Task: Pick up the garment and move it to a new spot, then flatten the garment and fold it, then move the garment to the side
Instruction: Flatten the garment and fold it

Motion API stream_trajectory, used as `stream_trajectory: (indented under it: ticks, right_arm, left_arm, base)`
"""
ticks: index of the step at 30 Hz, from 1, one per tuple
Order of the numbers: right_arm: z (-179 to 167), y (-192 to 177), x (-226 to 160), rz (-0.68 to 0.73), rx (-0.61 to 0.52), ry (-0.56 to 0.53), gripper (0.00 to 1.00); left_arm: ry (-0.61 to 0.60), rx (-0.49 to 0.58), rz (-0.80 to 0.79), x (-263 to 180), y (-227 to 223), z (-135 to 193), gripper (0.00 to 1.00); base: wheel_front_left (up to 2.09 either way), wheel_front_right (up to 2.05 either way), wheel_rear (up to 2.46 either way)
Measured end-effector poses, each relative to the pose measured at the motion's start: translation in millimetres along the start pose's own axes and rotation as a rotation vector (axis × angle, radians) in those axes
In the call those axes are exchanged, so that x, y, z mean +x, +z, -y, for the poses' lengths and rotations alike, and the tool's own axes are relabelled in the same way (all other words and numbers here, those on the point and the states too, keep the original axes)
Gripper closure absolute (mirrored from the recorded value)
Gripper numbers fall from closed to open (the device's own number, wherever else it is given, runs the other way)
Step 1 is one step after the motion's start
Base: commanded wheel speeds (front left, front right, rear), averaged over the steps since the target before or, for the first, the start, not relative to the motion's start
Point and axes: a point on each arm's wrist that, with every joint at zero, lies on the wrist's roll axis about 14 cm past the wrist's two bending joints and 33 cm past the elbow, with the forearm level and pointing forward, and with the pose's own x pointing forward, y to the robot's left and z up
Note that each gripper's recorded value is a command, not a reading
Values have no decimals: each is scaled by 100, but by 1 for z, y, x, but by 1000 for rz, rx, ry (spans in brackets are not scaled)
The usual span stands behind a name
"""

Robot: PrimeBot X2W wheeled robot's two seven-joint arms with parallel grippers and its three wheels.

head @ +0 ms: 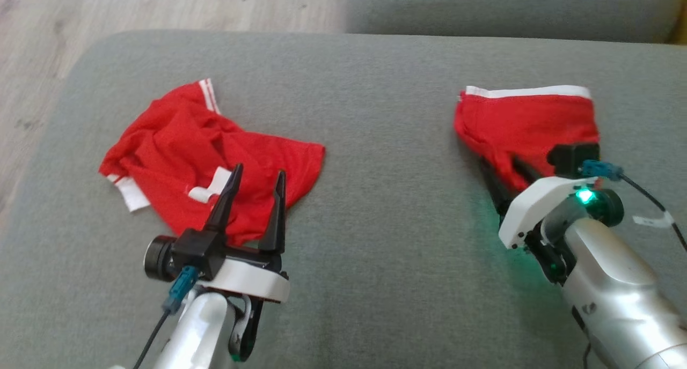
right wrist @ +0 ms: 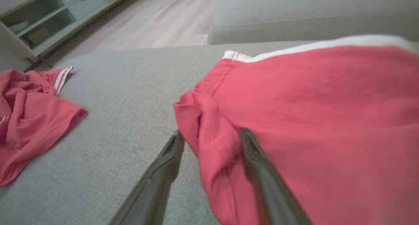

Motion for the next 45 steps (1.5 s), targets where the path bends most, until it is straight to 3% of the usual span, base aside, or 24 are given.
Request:
stream_trajectory:
  ticks: [9, 17, 22, 28, 37, 38, 39, 45]
  right_arm:
    - [40, 47, -36, 257, 3, -117, 0]
    - [86, 99, -106, 510, -45, -288, 0]
    - [83, 79, -146, 589, -38, -389, 0]
    - [70, 35, -167, 554, 2, -450, 0]
    - [66, 33, -152, 529, -7, -428, 0]
    - [67, 34, -147, 521, -7, -423, 61]
    - [68, 37, -141, 512, -5, -419, 100]
    - [82, 77, -87, 498, -30, -387, 100]
  left_arm:
    - [-65, -3, 33, 8, 11, 22, 0]
    - [-119, -20, 42, 2, 13, 44, 0]
    - [-135, -29, 68, 1, 21, 51, 0]
    - [-114, -50, 44, -8, 12, 46, 0]
    - [-89, -55, 16, -8, 1, 37, 0]
    - [-88, -52, 12, -7, -1, 36, 0]
    - [-87, -52, 7, -5, -3, 36, 0]
    - [-95, -48, 15, 22, -2, 33, 0]
  base:
    - [0, 0, 0]
    - [0, 0, 0]
    - [0, 0, 0]
    - [0, 0, 0]
    - [0, 0, 0]
    - [0, 0, 0]
    - [0, 0, 0]
    - [0, 0, 0]
